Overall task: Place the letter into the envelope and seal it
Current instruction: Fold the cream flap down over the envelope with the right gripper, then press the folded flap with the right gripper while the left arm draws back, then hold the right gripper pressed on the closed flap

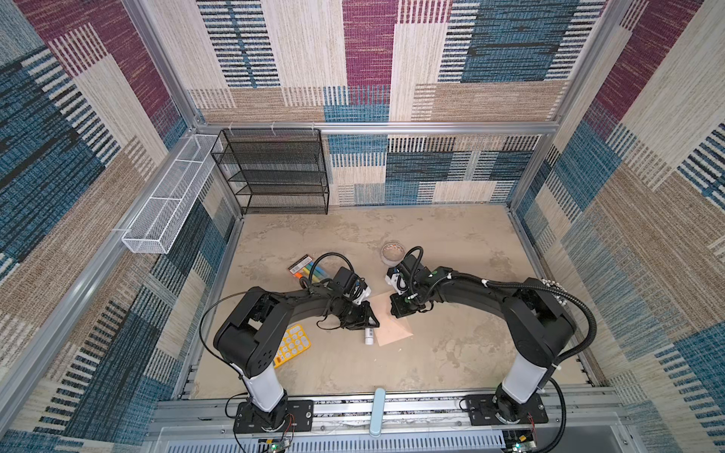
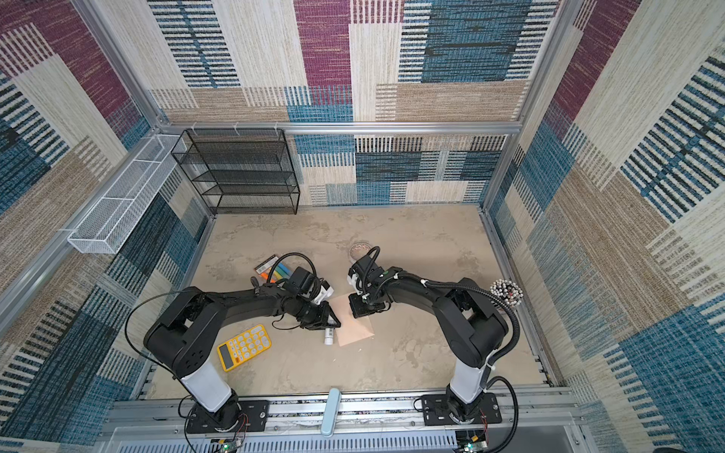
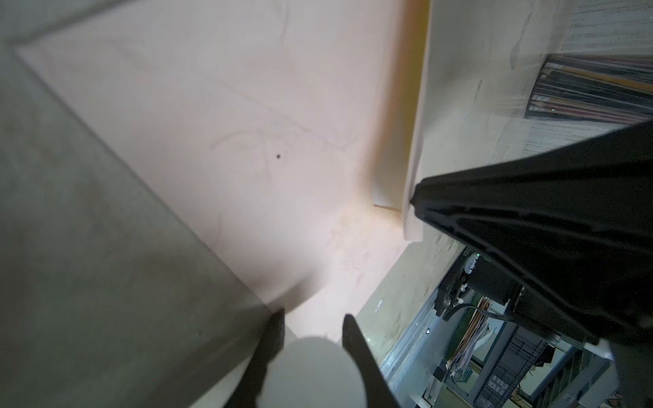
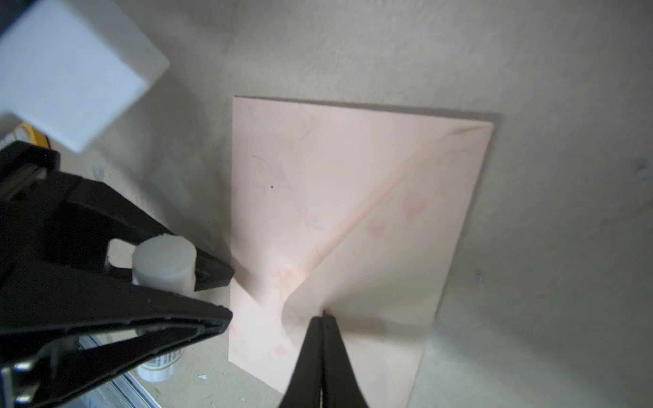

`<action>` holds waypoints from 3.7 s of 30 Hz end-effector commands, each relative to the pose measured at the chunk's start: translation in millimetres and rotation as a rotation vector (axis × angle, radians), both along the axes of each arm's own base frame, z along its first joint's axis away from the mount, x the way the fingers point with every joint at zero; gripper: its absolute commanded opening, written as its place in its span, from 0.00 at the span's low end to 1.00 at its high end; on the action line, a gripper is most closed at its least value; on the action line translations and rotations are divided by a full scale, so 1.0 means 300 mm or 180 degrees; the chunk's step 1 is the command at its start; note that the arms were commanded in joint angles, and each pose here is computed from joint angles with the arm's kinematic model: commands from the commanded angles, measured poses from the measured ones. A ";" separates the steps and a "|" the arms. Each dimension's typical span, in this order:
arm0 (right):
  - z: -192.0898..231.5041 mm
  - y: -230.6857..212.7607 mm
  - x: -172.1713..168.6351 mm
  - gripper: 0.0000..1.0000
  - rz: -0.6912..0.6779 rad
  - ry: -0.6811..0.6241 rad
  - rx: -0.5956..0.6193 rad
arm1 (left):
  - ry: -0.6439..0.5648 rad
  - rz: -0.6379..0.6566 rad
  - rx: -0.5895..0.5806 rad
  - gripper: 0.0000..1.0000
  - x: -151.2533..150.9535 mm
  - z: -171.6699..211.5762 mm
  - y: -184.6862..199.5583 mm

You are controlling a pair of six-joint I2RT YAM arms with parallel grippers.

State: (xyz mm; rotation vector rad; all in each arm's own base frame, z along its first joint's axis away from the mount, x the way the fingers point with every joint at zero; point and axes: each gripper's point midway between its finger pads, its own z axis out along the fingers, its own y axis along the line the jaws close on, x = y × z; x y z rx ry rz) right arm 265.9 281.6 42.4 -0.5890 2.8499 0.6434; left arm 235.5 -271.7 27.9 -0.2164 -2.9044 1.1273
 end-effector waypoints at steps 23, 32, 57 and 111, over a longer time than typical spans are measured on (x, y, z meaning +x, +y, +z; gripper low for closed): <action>-0.082 -0.001 -0.025 0.07 0.0015 0.0167 -0.0434 | -0.0175 -0.0038 -0.0076 0.00 -0.005 0.067 0.024; -0.124 -0.018 -0.053 0.08 0.0022 0.0296 -0.0643 | -0.0468 0.0270 0.0057 0.00 0.030 0.141 0.107; -0.196 0.030 -0.083 0.13 0.0050 0.0435 -0.0970 | -0.1083 0.0839 0.0183 0.00 0.020 0.343 0.321; -0.230 0.096 -0.110 0.21 0.0142 0.0558 -0.0918 | -0.0254 0.0483 -0.0369 0.00 -0.051 0.202 0.180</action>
